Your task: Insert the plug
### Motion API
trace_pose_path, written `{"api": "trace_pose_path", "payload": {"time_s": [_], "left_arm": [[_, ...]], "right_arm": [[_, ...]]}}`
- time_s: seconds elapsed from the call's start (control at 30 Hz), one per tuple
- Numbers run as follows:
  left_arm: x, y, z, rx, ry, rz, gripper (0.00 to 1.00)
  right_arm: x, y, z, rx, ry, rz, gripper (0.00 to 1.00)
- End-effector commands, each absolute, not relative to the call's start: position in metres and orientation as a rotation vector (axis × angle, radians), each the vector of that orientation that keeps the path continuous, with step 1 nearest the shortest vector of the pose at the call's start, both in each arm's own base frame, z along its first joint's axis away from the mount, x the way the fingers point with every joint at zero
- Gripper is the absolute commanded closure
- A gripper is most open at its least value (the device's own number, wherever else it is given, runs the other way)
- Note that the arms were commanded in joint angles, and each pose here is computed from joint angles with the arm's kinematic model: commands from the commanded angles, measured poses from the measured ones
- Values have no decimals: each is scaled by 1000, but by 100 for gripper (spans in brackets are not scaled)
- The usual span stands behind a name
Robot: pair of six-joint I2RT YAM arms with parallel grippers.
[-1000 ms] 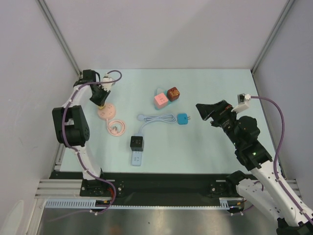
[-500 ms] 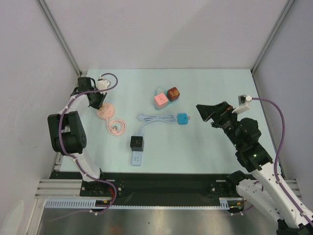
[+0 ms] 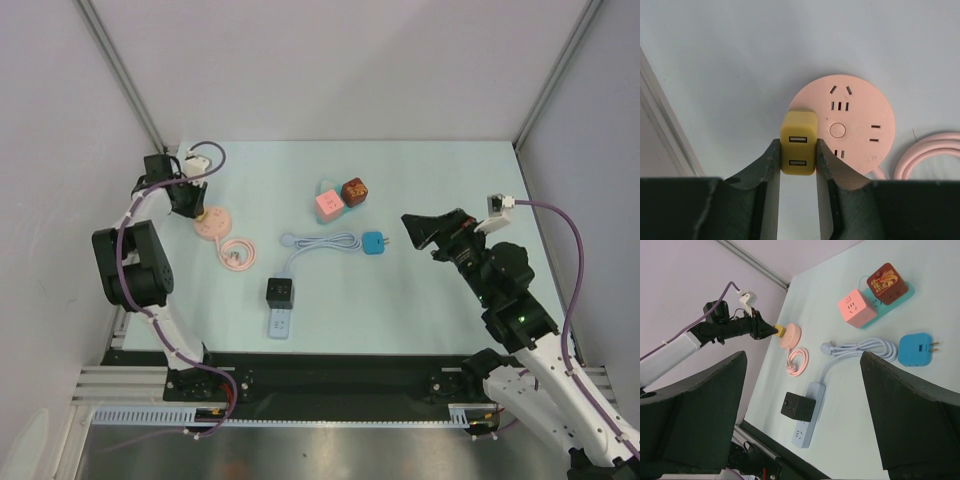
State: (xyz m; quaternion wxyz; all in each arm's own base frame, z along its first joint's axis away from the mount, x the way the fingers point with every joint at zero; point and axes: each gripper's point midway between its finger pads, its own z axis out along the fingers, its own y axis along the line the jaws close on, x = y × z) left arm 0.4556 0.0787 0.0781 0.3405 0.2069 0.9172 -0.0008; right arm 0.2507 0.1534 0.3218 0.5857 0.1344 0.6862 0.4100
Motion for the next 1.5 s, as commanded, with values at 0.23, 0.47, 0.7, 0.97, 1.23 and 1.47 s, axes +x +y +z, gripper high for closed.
{"api": "trace_pose_path", "payload": {"time_s": [0.23, 0.47, 0.7, 0.97, 1.23, 1.47], "left_arm": [[411, 62, 8, 474, 2669, -246, 99], [398, 62, 0, 509, 2742, -201, 100], [388, 55, 0, 529, 2758, -240, 98], [385, 50, 12, 586, 2739, -259, 18], [393, 58, 43, 594, 2677, -151, 0], [400, 64, 90, 562, 2585, -23, 0]], "right_arm": [[246, 146, 344, 302, 1522, 937, 1], [243, 139, 343, 296, 1513, 890, 0], [237, 134, 349, 291, 1486, 874, 0], [234, 130, 357, 277, 1471, 848, 0], [235, 133, 353, 287, 1480, 872, 0], [234, 128, 360, 296, 1467, 871, 0]]}}
